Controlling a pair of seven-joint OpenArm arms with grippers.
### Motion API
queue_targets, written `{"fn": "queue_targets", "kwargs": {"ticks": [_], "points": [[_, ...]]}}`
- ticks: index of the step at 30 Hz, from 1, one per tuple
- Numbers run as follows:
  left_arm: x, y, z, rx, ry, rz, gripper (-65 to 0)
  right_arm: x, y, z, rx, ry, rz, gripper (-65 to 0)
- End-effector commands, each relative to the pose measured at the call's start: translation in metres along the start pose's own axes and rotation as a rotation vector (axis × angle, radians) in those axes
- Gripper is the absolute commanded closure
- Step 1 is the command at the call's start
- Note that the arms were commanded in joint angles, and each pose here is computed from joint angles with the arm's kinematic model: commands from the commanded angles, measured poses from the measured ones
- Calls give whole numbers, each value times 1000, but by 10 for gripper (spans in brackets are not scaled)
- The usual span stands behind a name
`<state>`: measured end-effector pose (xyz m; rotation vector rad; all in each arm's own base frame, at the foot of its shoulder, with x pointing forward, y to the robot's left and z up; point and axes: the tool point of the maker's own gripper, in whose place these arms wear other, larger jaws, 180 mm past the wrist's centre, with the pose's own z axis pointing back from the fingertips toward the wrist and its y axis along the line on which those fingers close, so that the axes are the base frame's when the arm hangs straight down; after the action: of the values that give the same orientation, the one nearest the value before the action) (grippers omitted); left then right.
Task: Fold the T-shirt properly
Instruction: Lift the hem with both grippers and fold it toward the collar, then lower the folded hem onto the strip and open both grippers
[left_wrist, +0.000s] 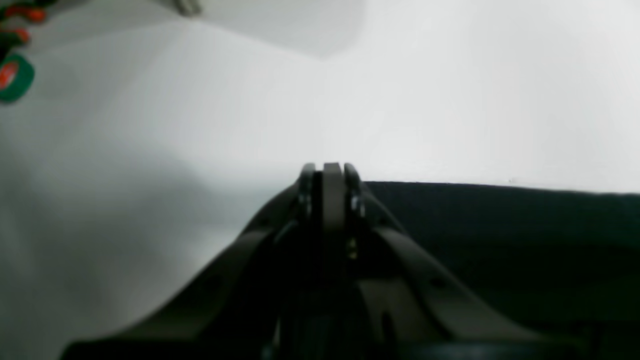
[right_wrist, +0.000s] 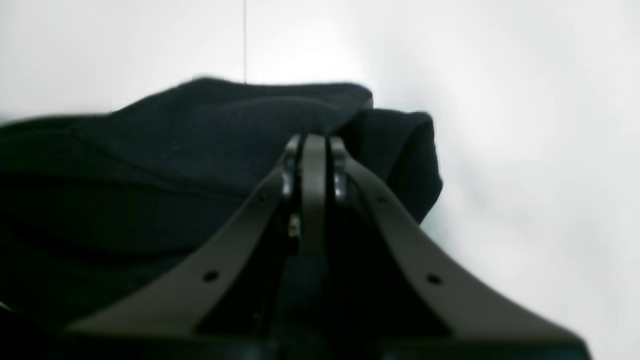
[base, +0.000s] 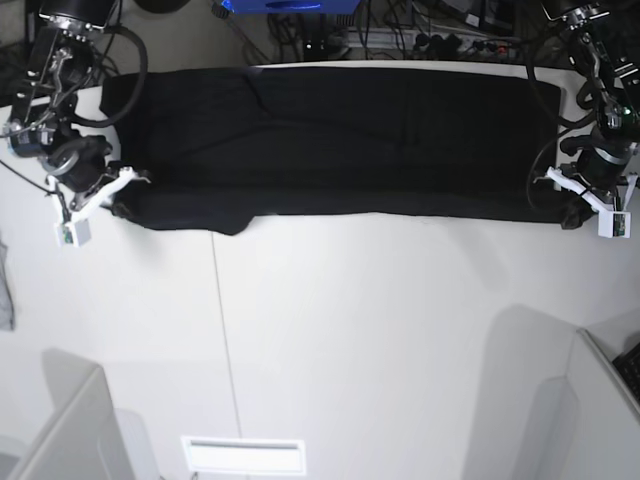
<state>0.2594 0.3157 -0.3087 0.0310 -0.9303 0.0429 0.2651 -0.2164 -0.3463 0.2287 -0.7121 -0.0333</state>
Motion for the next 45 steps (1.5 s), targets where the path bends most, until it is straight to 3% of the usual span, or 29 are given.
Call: {"fn": "queue_targets", "kwargs": {"ticks": [1, 11, 19, 31, 41, 45], "points": [[13, 4, 4, 6, -39, -22, 0, 14, 2, 8, 1, -52, 29, 0], [2, 1, 11, 4, -11, -38, 0, 0, 5, 16, -3, -11, 47, 0], [2, -1, 15, 4, -13, -53, 0, -5, -18, 36, -83, 18, -20, 0], [-16, 0, 18, 6, 34, -55, 0, -52, 3, 30, -37, 96, -126, 0], [-17, 0, 18, 6, 39, -56, 0, -67, 2, 33, -44, 132, -137, 0], [-23, 11, 17, 70, 78, -123, 0, -67, 1, 33, -48, 133, -137, 0]]}}
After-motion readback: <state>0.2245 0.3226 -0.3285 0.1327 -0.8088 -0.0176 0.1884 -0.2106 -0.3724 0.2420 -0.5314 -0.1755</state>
